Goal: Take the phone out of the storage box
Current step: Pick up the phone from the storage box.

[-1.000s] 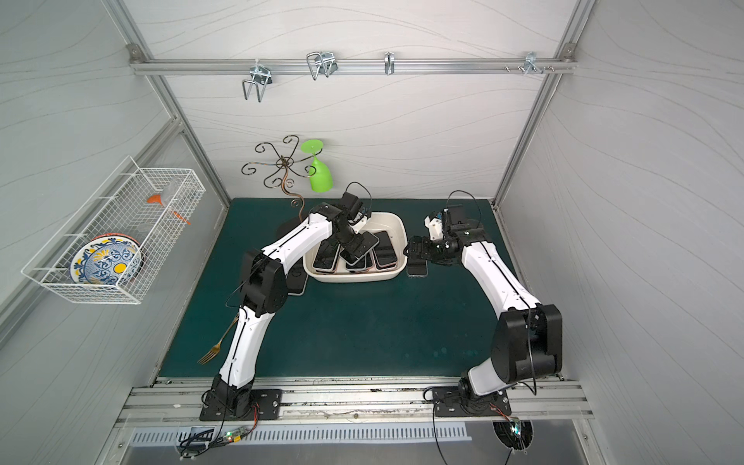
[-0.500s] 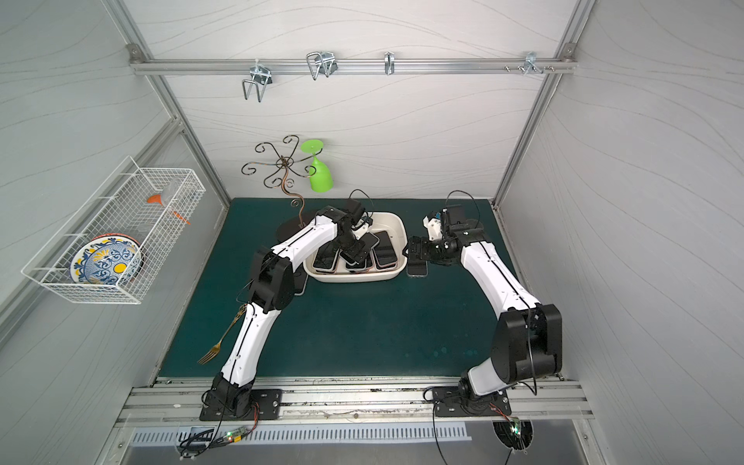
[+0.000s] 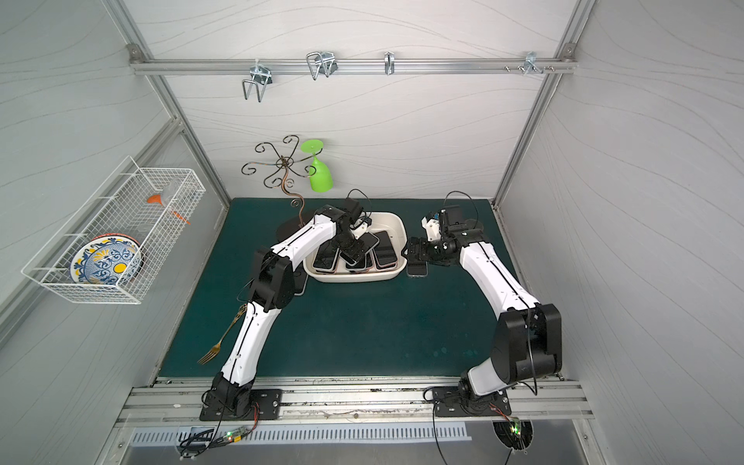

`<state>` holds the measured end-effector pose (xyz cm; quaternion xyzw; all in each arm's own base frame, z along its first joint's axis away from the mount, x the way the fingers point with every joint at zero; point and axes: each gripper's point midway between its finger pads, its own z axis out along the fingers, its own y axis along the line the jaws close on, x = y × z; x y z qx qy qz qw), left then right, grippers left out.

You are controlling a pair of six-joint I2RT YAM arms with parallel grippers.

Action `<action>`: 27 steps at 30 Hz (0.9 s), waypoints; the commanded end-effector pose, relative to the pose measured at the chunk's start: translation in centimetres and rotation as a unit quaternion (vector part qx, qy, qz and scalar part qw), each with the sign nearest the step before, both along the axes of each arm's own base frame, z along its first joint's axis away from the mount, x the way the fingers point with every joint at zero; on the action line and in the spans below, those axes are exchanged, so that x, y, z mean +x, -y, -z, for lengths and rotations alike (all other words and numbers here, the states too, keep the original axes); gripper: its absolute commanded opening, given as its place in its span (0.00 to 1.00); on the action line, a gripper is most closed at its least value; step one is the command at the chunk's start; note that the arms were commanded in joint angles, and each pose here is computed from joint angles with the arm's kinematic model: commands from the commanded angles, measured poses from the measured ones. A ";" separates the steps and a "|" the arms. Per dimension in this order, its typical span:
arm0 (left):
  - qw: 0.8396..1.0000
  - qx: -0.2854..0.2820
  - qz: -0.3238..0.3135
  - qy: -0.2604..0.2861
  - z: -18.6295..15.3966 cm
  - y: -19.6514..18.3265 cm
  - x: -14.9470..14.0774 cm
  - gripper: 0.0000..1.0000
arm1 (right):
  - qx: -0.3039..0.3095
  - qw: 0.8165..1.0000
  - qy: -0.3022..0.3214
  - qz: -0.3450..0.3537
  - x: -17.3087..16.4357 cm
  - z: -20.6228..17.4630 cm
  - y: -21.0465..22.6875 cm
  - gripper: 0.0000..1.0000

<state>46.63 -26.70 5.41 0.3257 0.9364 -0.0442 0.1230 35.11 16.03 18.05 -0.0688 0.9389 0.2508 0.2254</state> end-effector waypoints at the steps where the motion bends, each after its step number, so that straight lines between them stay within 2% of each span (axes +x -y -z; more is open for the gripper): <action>1: 0.999 0.018 -0.004 -0.030 1.6 -0.9 -0.8 0.76 | -0.001 1.000 0.004 -0.007 -0.4 -0.1 -0.4 0.98; 10: 0.998 -0.035 -0.036 0.027 -3.2 -0.3 0.2 0.55 | 0.013 1.000 0.005 -0.016 -0.5 -0.2 -2.0 0.99; 13: 0.996 -0.058 -0.044 0.045 -5.4 -0.2 0.3 0.51 | 0.020 1.000 0.006 -0.023 -0.5 -0.4 -2.7 0.98; 20: 0.992 -0.097 -0.048 0.064 -9.3 0.0 -0.5 0.48 | 0.071 0.997 0.002 -0.037 0.2 -1.3 -5.3 0.99; 27: 0.990 -0.113 -0.058 0.057 -10.8 -0.2 -1.8 0.45 | 0.132 0.991 -0.009 -0.022 2.6 -1.9 -8.9 0.99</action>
